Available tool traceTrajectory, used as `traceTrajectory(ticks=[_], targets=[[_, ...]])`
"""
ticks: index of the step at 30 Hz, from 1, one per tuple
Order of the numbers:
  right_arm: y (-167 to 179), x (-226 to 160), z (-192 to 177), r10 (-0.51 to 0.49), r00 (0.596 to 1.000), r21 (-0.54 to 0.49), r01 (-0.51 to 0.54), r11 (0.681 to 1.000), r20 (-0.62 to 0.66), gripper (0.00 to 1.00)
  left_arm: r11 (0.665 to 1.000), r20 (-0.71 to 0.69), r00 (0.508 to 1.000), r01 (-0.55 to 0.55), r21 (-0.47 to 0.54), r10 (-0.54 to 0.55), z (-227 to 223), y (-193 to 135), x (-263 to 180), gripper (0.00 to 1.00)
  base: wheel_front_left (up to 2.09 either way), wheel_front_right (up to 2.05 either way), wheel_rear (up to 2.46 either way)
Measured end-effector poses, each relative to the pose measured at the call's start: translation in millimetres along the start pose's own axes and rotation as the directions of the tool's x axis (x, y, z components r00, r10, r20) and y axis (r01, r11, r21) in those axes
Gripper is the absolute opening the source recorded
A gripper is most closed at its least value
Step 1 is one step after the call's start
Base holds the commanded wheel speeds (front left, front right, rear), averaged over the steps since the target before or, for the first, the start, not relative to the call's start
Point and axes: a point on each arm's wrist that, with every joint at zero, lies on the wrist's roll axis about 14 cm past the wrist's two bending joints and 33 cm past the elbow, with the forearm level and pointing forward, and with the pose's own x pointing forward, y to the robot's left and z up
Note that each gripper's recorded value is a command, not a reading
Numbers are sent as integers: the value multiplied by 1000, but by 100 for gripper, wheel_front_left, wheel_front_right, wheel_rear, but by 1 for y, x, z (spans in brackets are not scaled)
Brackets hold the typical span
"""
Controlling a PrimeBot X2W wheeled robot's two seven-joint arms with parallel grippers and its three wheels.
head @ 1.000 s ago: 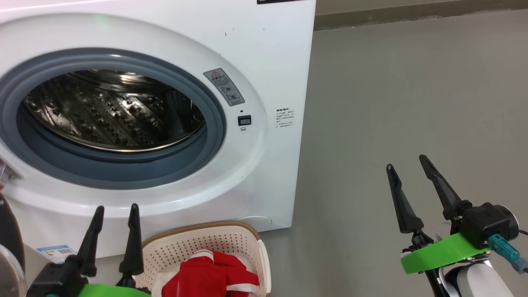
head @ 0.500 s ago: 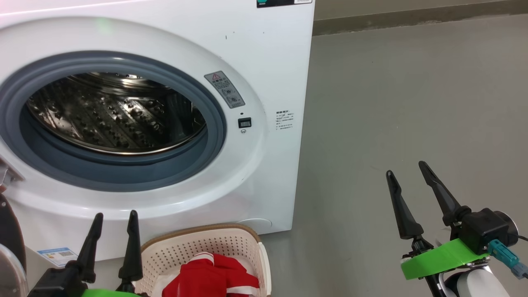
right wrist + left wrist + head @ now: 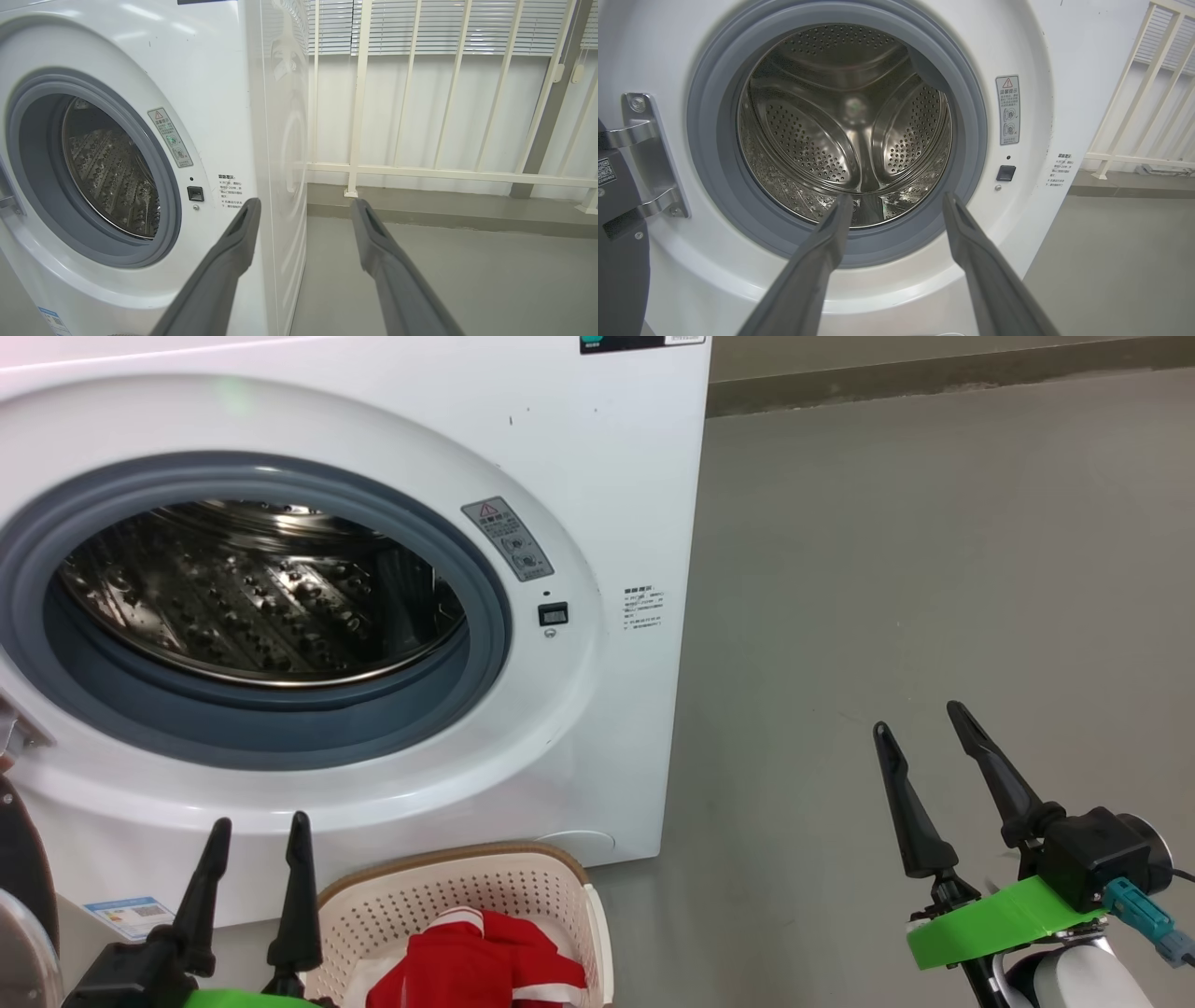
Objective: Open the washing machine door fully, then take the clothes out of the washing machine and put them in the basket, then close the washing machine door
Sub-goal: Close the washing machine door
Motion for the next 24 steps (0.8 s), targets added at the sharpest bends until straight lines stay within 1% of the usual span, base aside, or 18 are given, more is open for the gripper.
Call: traceTrajectory(ticks=[5,9,19,24], targets=[[0,0,0,0,1000,0,0,1000,-1,100,1000,0,1000,-7,4,7,0,1,0,100,-57,57,0],[1,0,0,2,1000,0,-2,1000,-1,100,1000,1,1000,-6,12,6,1,1,0,100,-118,118,0],[2,0,0,7,1000,0,-7,1000,-1,100,1000,6,1000,-7,9,7,2,2,-2,100,-191,191,0],[3,1,0,10,1000,-1,-10,1000,-2,100,1000,9,1000,-9,10,9,4,2,-2,100,-140,140,0]])
